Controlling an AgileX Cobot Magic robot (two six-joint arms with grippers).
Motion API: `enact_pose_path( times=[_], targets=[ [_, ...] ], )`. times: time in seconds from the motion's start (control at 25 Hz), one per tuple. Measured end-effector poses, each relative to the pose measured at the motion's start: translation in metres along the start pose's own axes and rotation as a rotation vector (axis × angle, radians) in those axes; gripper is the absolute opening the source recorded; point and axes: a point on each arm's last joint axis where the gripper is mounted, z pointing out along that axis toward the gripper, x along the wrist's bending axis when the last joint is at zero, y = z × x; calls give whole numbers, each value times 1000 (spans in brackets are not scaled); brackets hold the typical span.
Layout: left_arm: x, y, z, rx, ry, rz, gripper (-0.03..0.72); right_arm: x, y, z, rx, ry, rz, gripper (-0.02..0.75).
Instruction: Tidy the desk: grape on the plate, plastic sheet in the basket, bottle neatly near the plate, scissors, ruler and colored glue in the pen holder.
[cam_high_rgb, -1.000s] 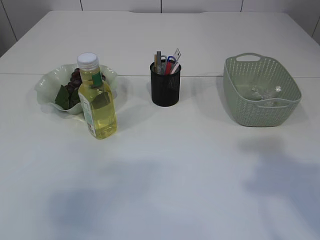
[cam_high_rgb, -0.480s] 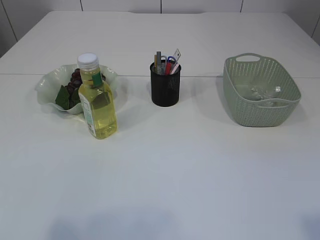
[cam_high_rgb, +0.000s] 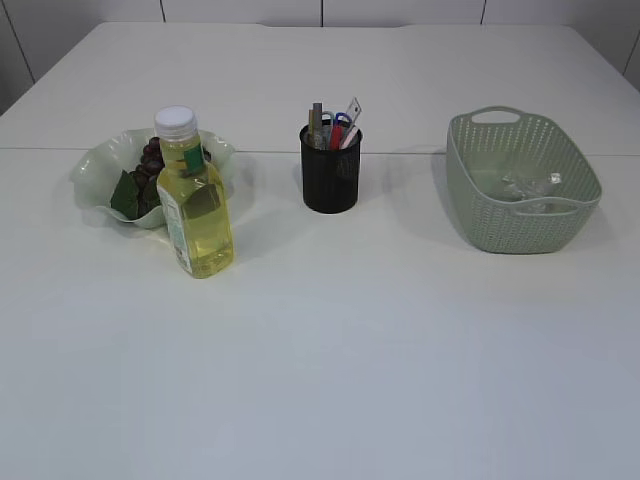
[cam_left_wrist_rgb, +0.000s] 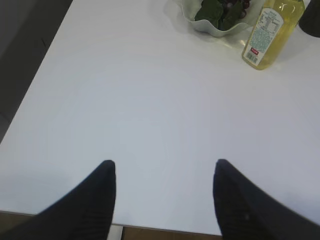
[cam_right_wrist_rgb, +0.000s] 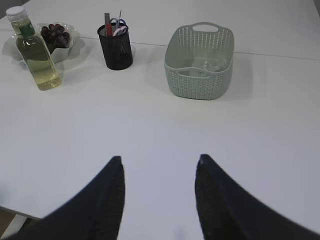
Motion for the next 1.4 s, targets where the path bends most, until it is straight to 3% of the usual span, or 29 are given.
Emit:
enact_pose_path(
  times=[0.28,0.52,1.24,1.4],
  targets=[
    [2,-18,4,2,-9,-5,421,3,-26,30,117,24,6,377],
    [-2,-17,13,-36,-48,-13,399,3,-40,60,143,23,4,377],
    [-6,-16,20,-68,-79,11,379,4,-41,62,138,23,-10,377],
    [-6,-16,20,-68,-79,11,360,5,-41,62,139,-50,28,377]
  ],
)
